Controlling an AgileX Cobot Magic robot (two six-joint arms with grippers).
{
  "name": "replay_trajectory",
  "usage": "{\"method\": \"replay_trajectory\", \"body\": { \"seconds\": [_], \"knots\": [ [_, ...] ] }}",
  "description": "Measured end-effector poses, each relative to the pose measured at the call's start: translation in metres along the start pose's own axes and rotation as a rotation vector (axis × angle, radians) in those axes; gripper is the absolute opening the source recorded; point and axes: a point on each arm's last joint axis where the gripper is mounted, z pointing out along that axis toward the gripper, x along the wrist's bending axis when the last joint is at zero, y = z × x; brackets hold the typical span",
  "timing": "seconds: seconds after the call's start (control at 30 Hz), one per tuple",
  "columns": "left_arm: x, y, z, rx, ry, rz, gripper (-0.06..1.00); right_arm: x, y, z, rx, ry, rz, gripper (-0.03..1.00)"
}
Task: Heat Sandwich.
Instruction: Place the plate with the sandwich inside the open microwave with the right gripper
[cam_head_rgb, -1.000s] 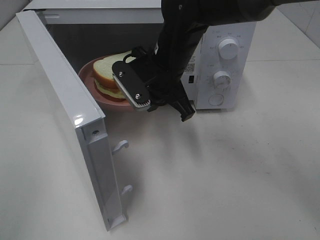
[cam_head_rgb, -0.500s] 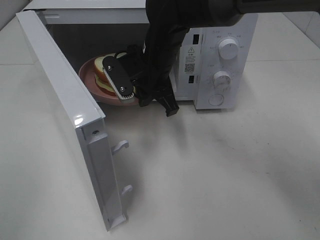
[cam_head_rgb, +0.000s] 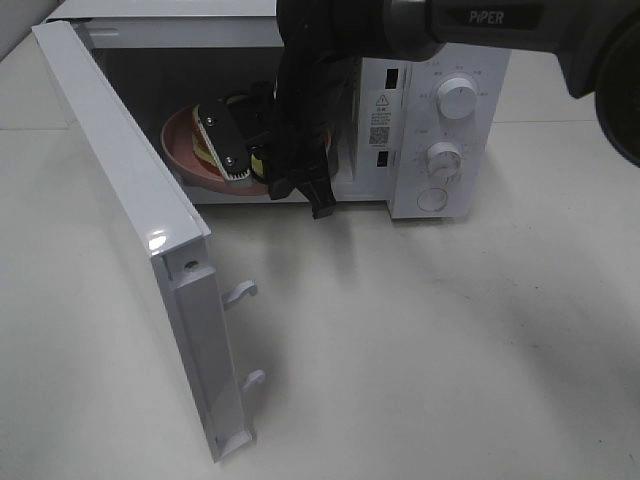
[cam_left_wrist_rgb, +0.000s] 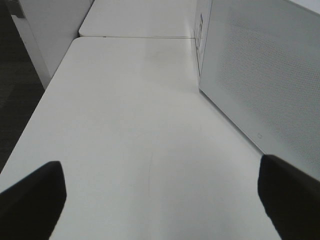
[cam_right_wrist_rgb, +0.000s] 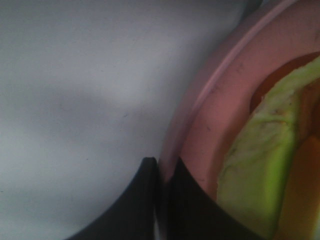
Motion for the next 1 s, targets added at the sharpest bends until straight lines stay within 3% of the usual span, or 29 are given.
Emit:
{"method": "replay_trajectory", "body": {
  "seconds": [0.77, 0.93, 0.97, 1.0],
  "knots": [
    [0.0, 0.0, 0.0, 0.0, 0.0, 0.0, 0.97, -0.018, -0.017, 0.014, 0.007, -0.078, 0.056, 0.09],
    [0.0, 0.0, 0.0, 0.0, 0.0, 0.0, 0.97, -0.022, -0.016, 0.012, -0.005, -0.116, 0.131, 0.25],
    [0.0, 0.0, 0.0, 0.0, 0.0, 0.0, 0.97, -0.023, -0.016, 0.012, -0.006, -0.124, 0.155, 0.35],
    [0.0, 0.0, 0.0, 0.0, 0.0, 0.0, 0.97, -0.024, -0.016, 0.012, -0.006, -0.128, 0.164, 0.4]
  ]
}}
